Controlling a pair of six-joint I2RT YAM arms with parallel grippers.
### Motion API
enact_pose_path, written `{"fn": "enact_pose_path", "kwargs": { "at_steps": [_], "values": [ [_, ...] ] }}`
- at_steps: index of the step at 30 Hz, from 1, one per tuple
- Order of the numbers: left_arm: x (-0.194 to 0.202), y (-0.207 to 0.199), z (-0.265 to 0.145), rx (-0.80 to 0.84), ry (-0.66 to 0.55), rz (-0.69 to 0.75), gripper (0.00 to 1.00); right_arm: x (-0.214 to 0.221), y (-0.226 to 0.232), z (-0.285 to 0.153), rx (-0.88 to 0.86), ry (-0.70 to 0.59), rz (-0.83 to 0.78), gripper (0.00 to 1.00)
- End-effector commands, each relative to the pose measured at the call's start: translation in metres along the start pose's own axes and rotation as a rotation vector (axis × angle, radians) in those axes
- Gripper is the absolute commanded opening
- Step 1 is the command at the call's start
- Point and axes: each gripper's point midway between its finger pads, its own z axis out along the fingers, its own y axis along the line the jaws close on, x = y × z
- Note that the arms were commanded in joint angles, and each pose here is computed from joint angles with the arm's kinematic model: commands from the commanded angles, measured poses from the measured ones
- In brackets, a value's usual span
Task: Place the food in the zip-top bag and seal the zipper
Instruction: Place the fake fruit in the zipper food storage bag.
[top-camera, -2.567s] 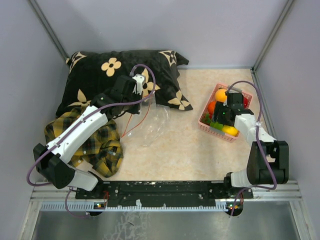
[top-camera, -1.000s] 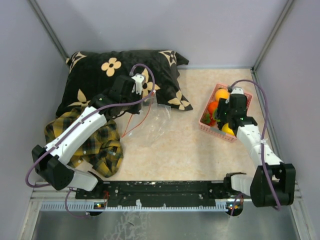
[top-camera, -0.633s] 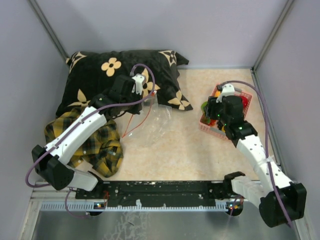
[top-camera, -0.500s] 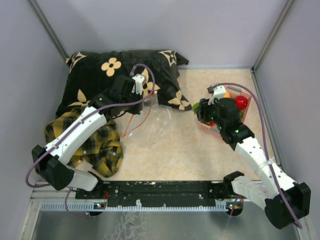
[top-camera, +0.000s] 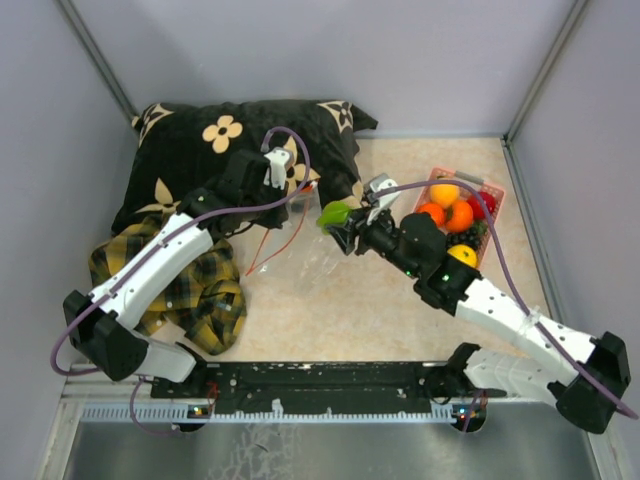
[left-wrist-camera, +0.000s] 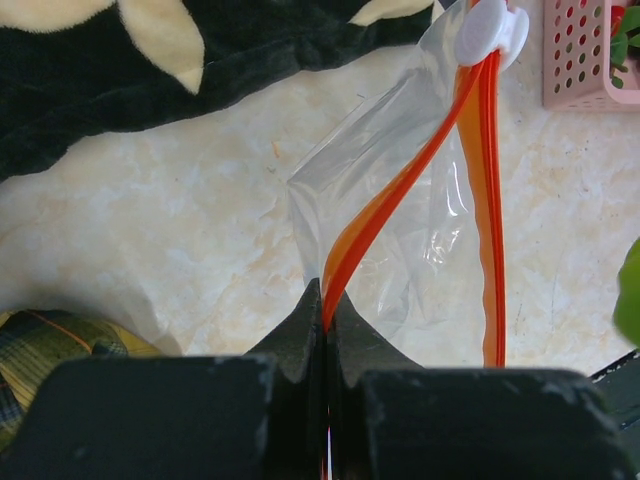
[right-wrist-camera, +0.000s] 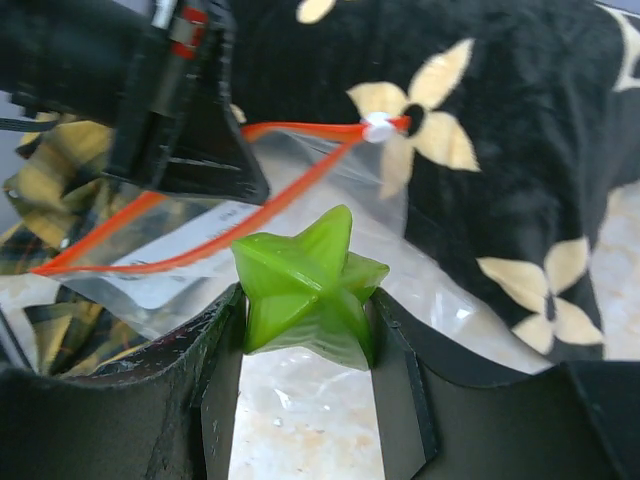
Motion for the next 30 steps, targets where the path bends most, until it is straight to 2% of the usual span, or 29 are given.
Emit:
{"fn": "enact_pose_path", "kwargs": {
  "at_steps": [1, 10, 19, 26, 30],
  "values": [
    [-0.007, -0.003, -0.006, 0.024, -0.038, -0.019, 0.00, -0.069, 0.035, 0.010, -0.088, -0.216, -0.002, 0.02],
    [-0.007, -0.006, -0.005, 0.033, -0.040, -0.048, 0.00, -0.087, 0.056, 0.028, -0.102, -0.325, 0.126, 0.00],
    [-0.010, -0.009, -0.008, 0.045, -0.064, -0.072, 0.00, -0.063, 0.059, 0.055, -0.089, -0.263, 0.190, 0.00],
    [-0.012, -0.009, -0.012, 0.050, -0.078, -0.073, 0.00, -0.032, 0.029, 0.063, 0.085, -0.141, 0.141, 0.00],
    [-0.012, -0.014, -0.012, 0.076, -0.076, -0.076, 0.00, -0.022, 0.030, 0.065, 0.075, -0.102, 0.108, 0.00]
  ]
}}
